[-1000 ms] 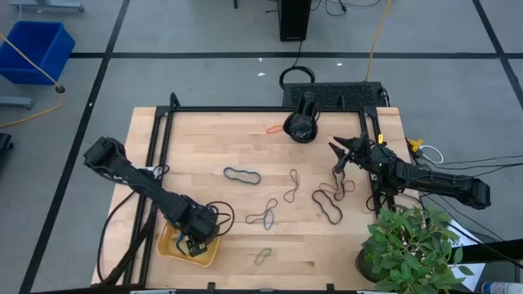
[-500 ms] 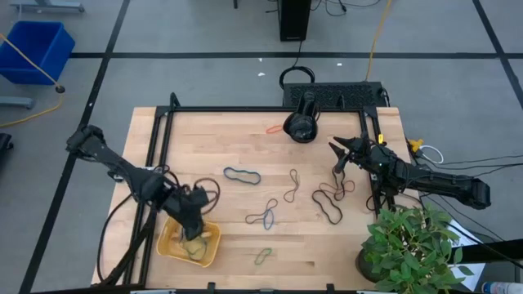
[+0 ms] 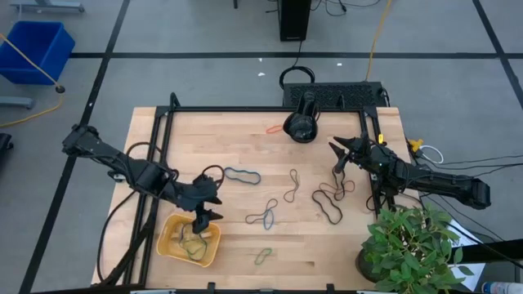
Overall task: Pick and place rubber bands into bin
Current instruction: Put the blue rubberband into the yellow bin
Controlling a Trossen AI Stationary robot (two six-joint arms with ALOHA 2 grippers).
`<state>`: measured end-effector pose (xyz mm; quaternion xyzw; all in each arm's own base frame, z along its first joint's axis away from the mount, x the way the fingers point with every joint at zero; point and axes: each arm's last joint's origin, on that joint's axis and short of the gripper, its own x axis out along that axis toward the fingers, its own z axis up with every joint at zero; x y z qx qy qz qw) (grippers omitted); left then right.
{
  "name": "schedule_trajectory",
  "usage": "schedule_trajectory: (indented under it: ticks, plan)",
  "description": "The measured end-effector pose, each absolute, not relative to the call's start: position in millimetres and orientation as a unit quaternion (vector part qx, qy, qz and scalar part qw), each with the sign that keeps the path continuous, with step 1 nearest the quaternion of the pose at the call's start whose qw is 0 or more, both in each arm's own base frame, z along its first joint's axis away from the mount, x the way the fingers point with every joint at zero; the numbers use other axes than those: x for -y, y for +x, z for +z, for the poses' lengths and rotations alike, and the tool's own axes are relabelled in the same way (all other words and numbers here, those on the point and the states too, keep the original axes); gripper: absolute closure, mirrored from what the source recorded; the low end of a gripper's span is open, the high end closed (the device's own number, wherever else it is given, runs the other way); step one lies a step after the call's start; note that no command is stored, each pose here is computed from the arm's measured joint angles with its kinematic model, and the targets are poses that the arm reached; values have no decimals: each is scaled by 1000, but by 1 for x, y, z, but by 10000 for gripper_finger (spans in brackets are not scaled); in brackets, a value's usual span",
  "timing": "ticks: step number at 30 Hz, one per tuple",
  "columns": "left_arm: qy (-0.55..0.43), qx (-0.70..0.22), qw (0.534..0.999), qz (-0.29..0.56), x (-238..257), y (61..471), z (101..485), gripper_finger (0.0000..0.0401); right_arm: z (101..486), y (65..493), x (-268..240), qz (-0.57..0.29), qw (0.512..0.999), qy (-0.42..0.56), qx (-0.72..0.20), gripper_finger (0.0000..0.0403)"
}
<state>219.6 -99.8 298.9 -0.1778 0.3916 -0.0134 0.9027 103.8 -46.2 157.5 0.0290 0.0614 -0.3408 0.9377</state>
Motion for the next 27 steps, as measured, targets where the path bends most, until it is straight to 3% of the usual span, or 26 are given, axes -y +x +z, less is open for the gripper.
schedule_trajectory:
  ticks: [7,17,27]
  plan:
    - [-100,-382,917,51,74,236,292,150,157,104,46,-341,938,29,-62,273]
    - [-52,-446,889,96,22,270,260,151,157,104,46,-341,938,30,-62,273]
    - [-9,-416,907,68,-11,301,243,151,157,104,46,-341,938,30,-61,273]
